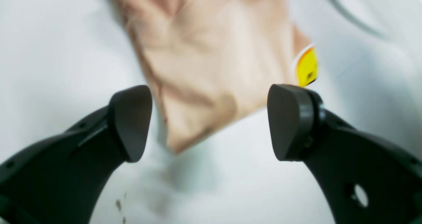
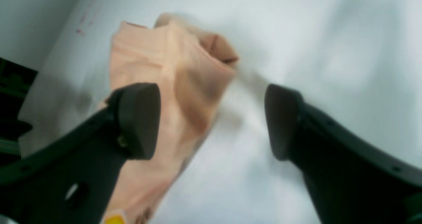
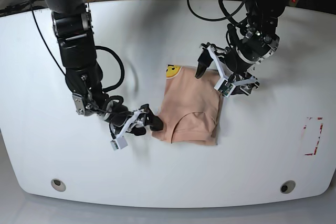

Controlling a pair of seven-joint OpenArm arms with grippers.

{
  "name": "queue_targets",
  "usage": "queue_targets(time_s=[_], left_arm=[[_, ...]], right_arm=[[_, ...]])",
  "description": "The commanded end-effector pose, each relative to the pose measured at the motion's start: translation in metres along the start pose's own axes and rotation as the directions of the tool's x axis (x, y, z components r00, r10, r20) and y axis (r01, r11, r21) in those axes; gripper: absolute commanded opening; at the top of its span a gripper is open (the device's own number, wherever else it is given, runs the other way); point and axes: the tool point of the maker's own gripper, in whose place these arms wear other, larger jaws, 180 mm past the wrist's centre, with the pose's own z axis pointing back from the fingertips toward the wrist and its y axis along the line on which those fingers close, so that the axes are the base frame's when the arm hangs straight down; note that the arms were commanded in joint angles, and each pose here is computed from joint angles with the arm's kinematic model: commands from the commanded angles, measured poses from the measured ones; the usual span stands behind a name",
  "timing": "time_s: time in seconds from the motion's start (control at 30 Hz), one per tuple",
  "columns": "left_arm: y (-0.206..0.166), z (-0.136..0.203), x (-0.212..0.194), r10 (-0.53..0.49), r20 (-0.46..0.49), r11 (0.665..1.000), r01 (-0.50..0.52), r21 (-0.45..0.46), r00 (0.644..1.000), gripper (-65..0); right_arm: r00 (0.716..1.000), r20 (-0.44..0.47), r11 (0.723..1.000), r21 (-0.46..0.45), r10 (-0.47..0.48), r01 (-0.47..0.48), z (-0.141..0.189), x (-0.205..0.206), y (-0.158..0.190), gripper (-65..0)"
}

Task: Fold the T-shirt properly
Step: 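Tuck the loose flap under the bundle with the right gripper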

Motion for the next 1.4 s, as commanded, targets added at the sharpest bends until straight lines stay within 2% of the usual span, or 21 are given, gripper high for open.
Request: queue_targets(time_s=[0.0, 0.2, 0.4, 0.73, 0.97, 1.13, 1.3, 1.37], left_arm=[[0.006, -0.001, 0.031, -0.017, 0.082, 1.000, 0.016, 0.019, 0.996, -14.2], [0.012, -0.020, 0.044, 0.042, 0.097, 0.998, -0.046, 0.037, 0.994, -14.0], [0.017, -0.035, 0.026, 0.070, 0.041, 0.997, -0.071, 0.031, 0.997, -14.0], [0.014, -0.042, 0.010, 0.088, -0.003, 0.996, -0.088, 0.020, 0.996, -14.0], [0.011, -0.053, -0.020, 0.117, -0.087, 0.993, -0.117, 0.004, 0.989, -14.0], [-0.017, -0.061, -0.038, 0.075, -0.147, 0.993, -0.087, -0.074, 0.986, -13.9], [-0.023, -0.058, -0.043, 0.083, -0.152, 0.992, -0.096, -0.082, 0.985, -13.9], [-0.018, -0.053, -0.029, 0.082, -0.111, 0.994, -0.090, -0.069, 0.990, -13.9]], right_arm=[[0.991, 0.069, 0.991, 0.052, 0.119, -0.123, 0.015, 0.035, 0.025, -22.4], [0.974, 0.062, 0.974, 0.044, 0.219, -0.222, 0.038, 0.026, 0.058, -27.9], [0.975, 0.081, 0.974, 0.070, 0.208, -0.214, 0.032, 0.021, 0.080, -33.1], [0.982, -0.030, 0.983, 0.002, 0.186, -0.186, -0.025, -0.003, 0.060, -34.4], [0.987, -0.015, 0.985, -0.067, 0.158, -0.158, -0.042, 0.001, 0.030, -34.4], [0.993, 0.031, 0.987, -0.116, 0.114, -0.110, -0.045, 0.012, 0.006, -33.8], [0.994, 0.053, 0.986, -0.143, 0.099, -0.091, -0.047, 0.025, -0.007, -33.9], [0.993, 0.062, 0.987, -0.138, 0.098, -0.089, -0.047, 0.029, -0.006, -34.2]])
